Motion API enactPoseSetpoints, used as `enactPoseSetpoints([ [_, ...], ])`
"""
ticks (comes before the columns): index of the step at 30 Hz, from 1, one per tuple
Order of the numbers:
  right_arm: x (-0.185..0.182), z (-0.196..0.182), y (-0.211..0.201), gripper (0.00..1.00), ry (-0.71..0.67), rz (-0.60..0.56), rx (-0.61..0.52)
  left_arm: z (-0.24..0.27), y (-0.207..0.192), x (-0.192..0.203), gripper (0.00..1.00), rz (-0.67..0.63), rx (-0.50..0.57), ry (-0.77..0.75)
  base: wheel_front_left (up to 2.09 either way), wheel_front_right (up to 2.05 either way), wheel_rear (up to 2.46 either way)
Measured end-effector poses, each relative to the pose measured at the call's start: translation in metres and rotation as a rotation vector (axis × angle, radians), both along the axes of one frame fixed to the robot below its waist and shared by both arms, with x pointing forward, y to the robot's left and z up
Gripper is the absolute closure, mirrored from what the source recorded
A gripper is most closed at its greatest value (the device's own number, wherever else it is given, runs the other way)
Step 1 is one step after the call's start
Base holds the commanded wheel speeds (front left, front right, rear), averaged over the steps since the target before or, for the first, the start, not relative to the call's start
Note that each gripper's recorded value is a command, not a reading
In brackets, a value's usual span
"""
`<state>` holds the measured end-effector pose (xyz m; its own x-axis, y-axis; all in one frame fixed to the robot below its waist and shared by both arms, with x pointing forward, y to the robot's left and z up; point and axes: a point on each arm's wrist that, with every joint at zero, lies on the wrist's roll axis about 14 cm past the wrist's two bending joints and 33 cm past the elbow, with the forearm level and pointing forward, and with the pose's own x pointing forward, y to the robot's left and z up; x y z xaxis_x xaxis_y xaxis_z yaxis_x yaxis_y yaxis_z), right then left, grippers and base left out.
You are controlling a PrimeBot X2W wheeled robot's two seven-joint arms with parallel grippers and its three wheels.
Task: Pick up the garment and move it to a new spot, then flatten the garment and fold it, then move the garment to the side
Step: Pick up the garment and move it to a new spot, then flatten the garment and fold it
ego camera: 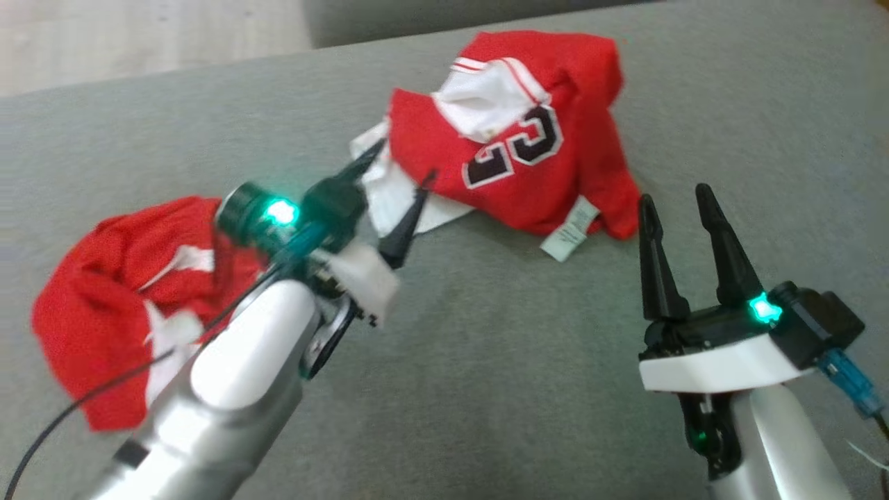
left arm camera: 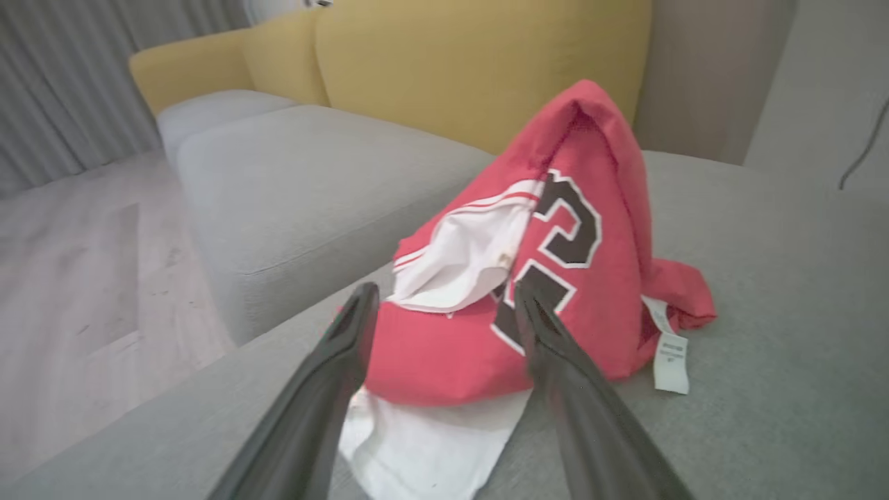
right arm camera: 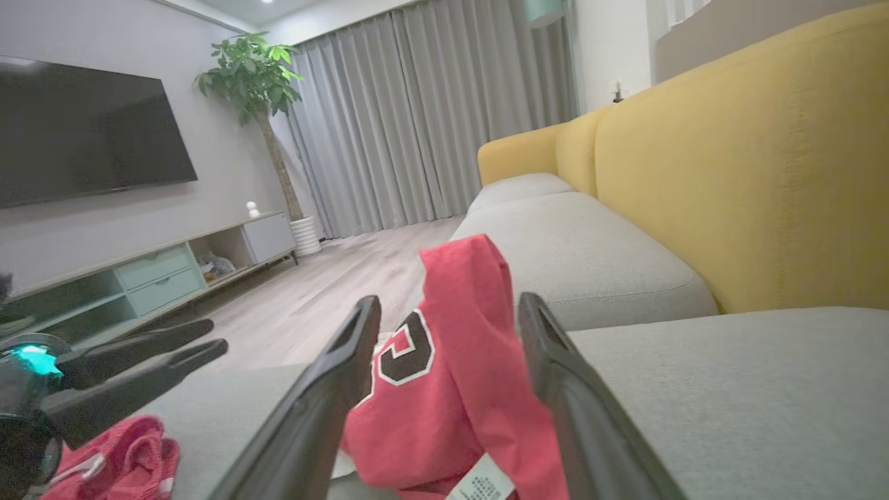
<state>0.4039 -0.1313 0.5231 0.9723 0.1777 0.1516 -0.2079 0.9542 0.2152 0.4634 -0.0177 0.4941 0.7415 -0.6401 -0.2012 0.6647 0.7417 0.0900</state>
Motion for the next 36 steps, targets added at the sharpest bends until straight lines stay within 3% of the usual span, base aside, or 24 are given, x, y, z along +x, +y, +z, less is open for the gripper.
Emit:
enactPoseSetpoints([
  [6,-0.003,-0.009,0.016,0.00,0.022,0.046,-0.013,0.011,0.073,-0.006,0.00,0.268,-0.097,-0.097,0.00,0.00,0.00],
  [14,-0.004,-0.010,0.041,0.00,0.019,0.119,-0.046,-0.015,0.146,-0.062,0.00,0.564,-0.190,-0.071,0.00,0.00,0.00],
  [23,0.000,-0.022,0.041,0.00,0.047,0.118,-0.087,-0.001,0.144,-0.067,0.00,0.597,-0.259,-0.107,0.00,0.00,0.00],
  [31,0.010,-0.109,-0.008,0.00,0.328,-0.004,-0.192,-0.015,0.140,-0.063,0.00,0.589,-0.264,-0.067,0.00,0.00,0.00],
  [36,0.039,-0.124,-0.005,0.00,0.381,0.000,-0.218,-0.029,0.142,-0.060,0.00,0.599,-0.254,-0.032,0.00,0.00,0.00],
])
